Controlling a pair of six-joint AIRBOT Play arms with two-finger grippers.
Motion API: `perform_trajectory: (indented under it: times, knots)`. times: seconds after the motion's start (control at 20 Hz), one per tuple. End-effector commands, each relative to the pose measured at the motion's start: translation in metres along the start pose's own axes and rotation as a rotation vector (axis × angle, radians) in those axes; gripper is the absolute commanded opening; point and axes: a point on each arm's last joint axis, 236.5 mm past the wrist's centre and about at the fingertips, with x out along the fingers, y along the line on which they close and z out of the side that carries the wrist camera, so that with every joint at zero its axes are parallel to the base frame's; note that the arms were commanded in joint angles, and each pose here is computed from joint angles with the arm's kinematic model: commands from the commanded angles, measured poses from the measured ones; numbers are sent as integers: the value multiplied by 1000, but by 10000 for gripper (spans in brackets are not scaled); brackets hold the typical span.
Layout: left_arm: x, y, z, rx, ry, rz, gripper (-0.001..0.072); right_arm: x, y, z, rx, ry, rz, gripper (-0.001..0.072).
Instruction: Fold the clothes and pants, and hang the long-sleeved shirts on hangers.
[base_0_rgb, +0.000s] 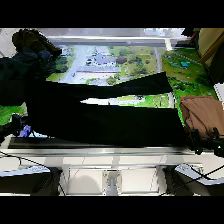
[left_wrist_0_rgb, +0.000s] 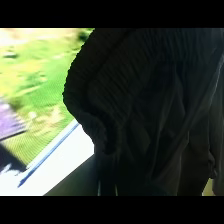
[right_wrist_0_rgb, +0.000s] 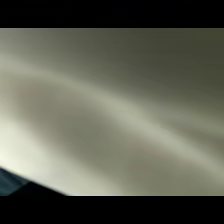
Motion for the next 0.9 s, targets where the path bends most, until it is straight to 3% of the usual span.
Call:
perform_trajectory:
  times: [0.0,0.1,0.2,0.25,0.7,0.85]
  knots:
    - [0,0,0,1,0,0,18,8,7,14,-51,-53,-25,374]
    - [0,1,0,1,-2,3,18,9,9,13,-56,-47,-25,285]
    - [0,0,0,0,-1,1,18,9,13,5,-88,-14,-7,74]
    - [0,-2,-1,2,4,-5,18,9,18,-2,-114,14,17,10]
    - [-83,-48,22,129,-174,27,16,-95,84,0,-343,-66,16,10]
    - [-112,-45,1,162,-152,181,16,-141,106,12,-443,-185,-33,9]
